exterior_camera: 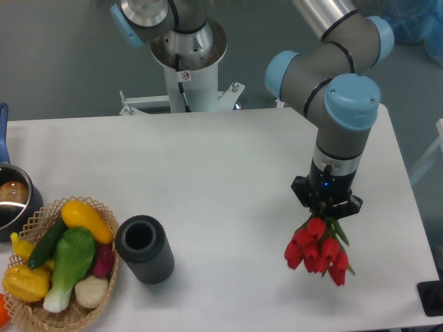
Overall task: Insert the flowers into the vase
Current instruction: 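Lift the held red tulip bunch up with the gripper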
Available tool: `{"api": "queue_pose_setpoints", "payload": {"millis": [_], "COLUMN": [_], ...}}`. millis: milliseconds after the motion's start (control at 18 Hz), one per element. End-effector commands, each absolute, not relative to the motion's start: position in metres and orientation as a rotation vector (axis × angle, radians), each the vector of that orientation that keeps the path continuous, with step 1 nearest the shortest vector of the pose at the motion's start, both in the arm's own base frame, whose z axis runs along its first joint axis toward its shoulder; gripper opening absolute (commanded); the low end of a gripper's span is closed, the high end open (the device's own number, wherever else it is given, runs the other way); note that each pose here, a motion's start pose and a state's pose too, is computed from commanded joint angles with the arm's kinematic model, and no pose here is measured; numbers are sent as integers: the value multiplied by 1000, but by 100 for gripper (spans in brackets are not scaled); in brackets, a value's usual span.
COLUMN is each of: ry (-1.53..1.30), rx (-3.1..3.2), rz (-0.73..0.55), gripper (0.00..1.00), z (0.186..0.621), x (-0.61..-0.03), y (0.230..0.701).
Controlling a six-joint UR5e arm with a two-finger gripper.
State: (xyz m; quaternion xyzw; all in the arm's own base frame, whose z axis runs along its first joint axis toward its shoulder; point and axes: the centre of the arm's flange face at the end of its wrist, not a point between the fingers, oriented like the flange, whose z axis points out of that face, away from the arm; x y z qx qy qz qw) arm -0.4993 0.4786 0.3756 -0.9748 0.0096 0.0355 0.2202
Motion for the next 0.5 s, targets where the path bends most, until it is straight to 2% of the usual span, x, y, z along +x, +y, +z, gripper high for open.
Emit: {"api": "queue_pose_setpoints", "payload": {"millis": [278,500], "ry": [75,46], "rx": [-2443,-2311], "rz": [24,-49], "gripper": [0,0], "z": [399,438], "x": [-490,-474], "y": [497,495]}}
